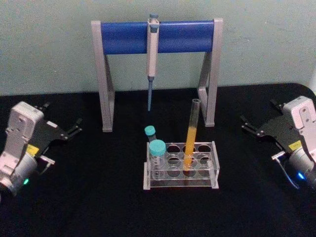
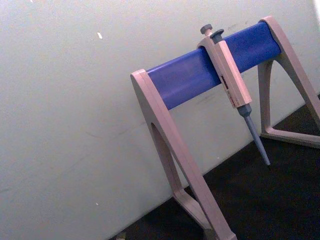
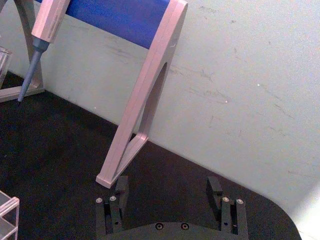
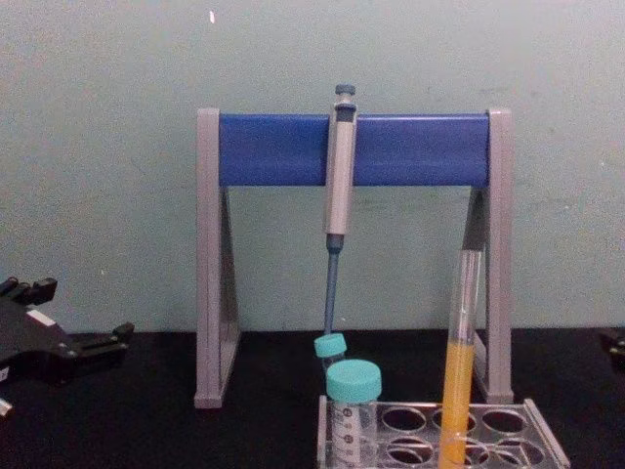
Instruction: Pick up the test tube from the test tube rack, shake it, then place it back into the test tube rack.
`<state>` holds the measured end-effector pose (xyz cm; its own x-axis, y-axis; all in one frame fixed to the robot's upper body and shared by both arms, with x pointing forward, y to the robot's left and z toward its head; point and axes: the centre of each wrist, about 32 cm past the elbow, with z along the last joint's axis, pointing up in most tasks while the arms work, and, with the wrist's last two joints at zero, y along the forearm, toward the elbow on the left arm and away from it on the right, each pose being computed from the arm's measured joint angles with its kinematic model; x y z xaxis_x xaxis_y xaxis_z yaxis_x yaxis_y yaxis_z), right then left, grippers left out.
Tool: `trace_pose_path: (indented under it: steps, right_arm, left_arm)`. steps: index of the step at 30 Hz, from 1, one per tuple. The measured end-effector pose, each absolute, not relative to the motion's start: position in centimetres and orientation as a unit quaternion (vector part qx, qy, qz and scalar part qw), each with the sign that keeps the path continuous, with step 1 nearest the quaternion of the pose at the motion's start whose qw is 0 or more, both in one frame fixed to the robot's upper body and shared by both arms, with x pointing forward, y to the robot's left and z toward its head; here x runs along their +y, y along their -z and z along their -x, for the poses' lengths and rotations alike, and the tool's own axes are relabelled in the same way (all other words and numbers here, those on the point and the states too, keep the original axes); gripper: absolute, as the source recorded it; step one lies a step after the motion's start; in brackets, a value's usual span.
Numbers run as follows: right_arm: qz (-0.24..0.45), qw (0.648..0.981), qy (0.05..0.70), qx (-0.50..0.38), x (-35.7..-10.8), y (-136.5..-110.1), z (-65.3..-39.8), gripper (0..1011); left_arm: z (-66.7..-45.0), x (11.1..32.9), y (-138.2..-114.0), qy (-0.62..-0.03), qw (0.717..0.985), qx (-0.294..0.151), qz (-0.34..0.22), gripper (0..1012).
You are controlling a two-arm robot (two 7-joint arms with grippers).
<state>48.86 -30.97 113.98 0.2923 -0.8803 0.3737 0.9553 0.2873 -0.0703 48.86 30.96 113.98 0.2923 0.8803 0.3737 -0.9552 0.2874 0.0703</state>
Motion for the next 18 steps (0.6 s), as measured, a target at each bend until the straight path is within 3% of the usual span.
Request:
trace_pose_path:
  steps: [18]
  right_arm:
    - [0.142, 0.791, 0.580, -0.132, -30.96, -113.98, -48.86, 1000]
  left_arm:
    - [-48.86, 30.97, -113.98, -0.580, 0.791, -0.132, -0.141, 1001]
